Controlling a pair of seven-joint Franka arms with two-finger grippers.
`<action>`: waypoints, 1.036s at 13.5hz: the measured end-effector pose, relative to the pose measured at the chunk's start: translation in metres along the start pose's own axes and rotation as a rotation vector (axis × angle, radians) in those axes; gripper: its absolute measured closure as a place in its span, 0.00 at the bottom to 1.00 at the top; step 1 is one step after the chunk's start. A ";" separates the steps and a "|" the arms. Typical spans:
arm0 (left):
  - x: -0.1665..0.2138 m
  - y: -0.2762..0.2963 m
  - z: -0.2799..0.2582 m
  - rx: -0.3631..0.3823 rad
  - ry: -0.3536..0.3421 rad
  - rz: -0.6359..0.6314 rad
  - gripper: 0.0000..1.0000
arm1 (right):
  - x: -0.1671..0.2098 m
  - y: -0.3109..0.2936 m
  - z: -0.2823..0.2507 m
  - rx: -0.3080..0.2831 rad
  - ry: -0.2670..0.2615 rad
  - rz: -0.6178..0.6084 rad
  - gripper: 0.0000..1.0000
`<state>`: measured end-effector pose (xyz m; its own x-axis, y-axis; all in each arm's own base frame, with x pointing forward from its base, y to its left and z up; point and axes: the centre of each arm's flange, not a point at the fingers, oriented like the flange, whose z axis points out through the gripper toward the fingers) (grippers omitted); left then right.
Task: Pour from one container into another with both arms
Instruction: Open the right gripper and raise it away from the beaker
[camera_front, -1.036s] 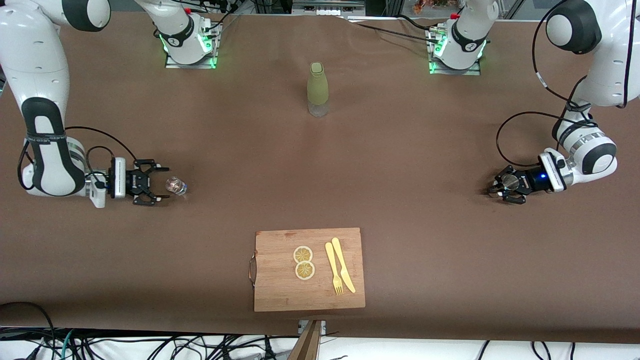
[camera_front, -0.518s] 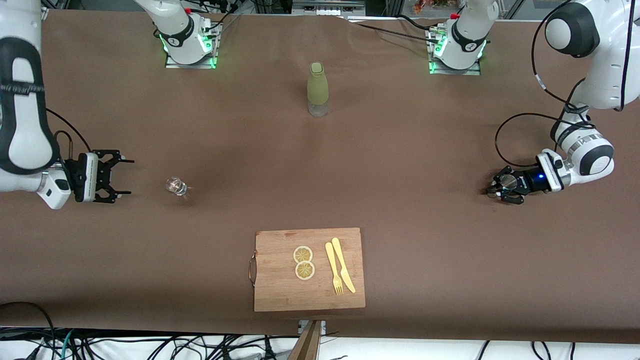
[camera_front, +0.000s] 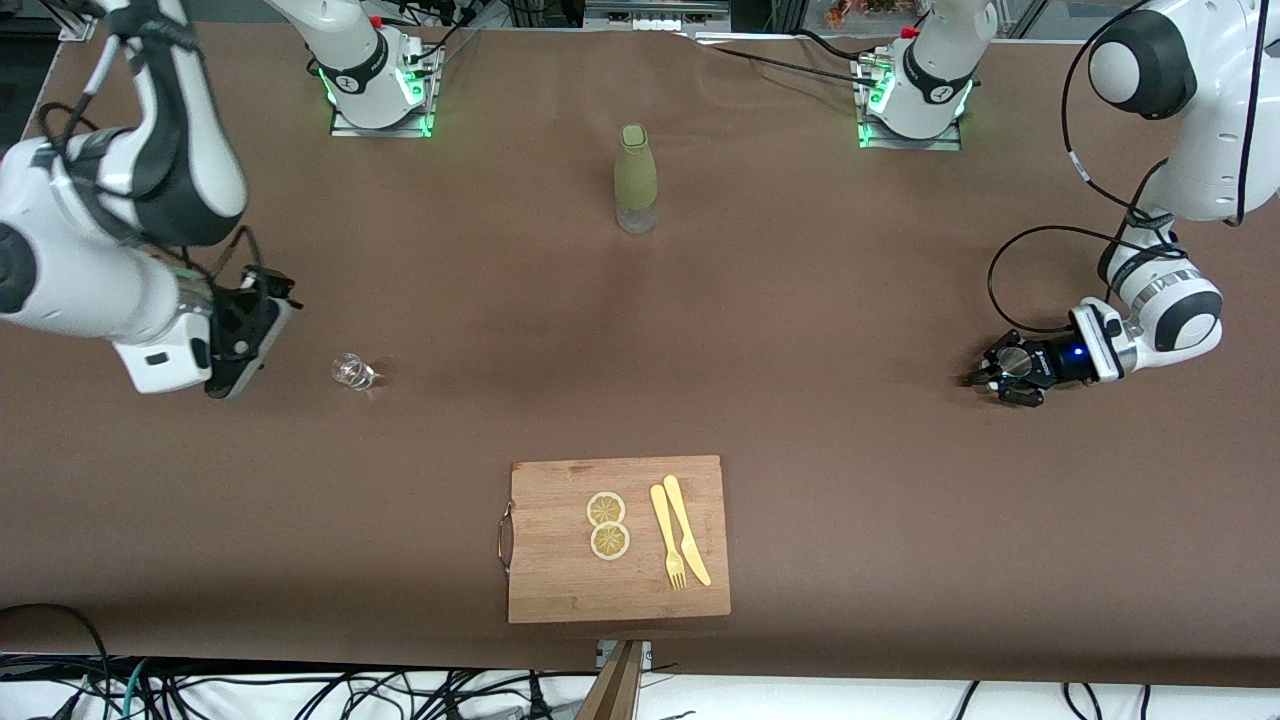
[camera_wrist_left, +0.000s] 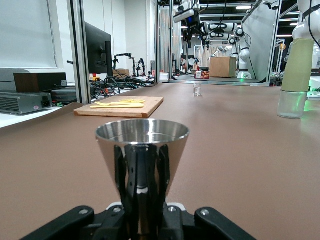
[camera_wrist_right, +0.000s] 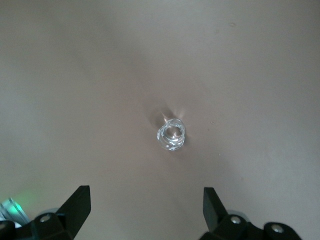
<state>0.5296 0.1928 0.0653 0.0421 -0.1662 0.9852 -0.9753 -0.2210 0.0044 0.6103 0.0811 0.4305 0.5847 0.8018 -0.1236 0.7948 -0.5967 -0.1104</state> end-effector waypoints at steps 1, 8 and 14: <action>0.000 0.000 -0.001 0.001 0.000 0.000 0.86 | 0.010 -0.015 -0.009 -0.032 -0.011 0.094 0.00; -0.001 0.001 -0.002 0.002 0.006 0.000 0.32 | -0.029 -0.052 -0.092 -0.071 -0.005 0.728 0.00; 0.006 -0.013 -0.029 -0.027 -0.035 0.043 0.00 | -0.137 -0.009 -0.162 -0.024 0.075 0.950 0.00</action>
<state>0.5365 0.2225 0.0762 0.0072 -0.2091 0.9779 -0.9818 -0.1870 -0.0328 0.5490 -0.0174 0.6081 0.9960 -0.0177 -0.0876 -0.0156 -0.9996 0.0246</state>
